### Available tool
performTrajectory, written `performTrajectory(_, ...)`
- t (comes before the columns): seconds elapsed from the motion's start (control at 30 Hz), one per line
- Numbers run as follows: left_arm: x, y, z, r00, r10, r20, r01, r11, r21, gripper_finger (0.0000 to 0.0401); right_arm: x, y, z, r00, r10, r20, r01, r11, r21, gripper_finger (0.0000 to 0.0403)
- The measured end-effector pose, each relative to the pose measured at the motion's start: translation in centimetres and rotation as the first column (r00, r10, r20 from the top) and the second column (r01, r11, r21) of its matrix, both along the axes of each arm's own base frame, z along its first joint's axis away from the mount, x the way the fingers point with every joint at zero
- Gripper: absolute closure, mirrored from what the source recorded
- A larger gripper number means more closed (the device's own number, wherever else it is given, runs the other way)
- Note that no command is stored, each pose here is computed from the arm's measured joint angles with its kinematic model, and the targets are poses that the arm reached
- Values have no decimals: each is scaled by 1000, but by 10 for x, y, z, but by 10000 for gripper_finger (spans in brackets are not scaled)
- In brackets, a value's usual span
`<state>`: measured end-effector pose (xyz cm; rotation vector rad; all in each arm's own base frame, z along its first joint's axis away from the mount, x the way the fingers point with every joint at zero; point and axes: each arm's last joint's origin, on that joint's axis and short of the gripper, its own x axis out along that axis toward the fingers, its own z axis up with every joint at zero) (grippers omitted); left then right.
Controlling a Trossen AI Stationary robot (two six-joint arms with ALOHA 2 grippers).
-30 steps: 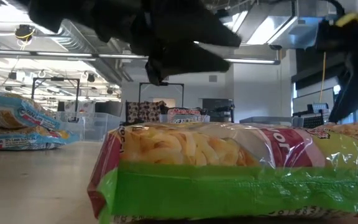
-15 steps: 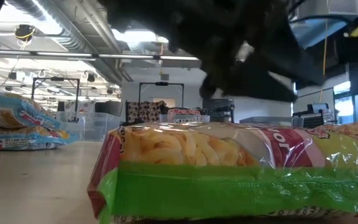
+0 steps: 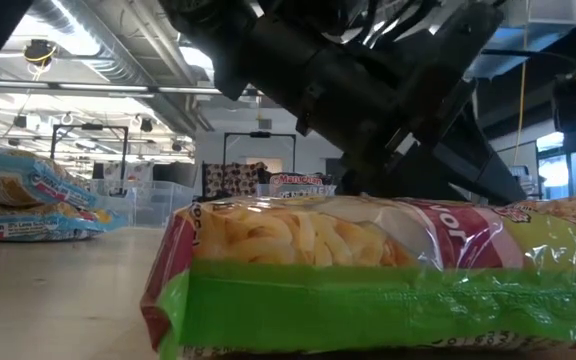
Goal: Sort Maruchan noodles
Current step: Put the black noodle pack into the right transparent bin
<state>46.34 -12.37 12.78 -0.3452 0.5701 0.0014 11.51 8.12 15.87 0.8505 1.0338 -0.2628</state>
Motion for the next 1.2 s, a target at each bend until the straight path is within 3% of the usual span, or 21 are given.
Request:
performTrajectory(0.23, 1, 4, -5, 1000, 16, -9, -16, 1000, -3, 220, 0, -5, -14, 1000, 1, -7, -1, 1000, -15, 132)
performTrajectory(0.5, 3, 6, -15, 1000, 22, -16, -21, 1000, 23, 220, 2, -6, -39, 984, -21, 175, 7, 997, 79, 130)
performTrajectory(0.8, 4, 17, -18, 998, 47, -35, -46, 998, 30, 220, 5, -7, -40, 941, -79, 328, 44, 992, 114, 129)
performTrajectory(1.2, 5, 21, -19, 997, 56, -43, -53, 996, 65, 220, 1, -10, -49, 968, -86, 237, 71, 995, 70, 129)
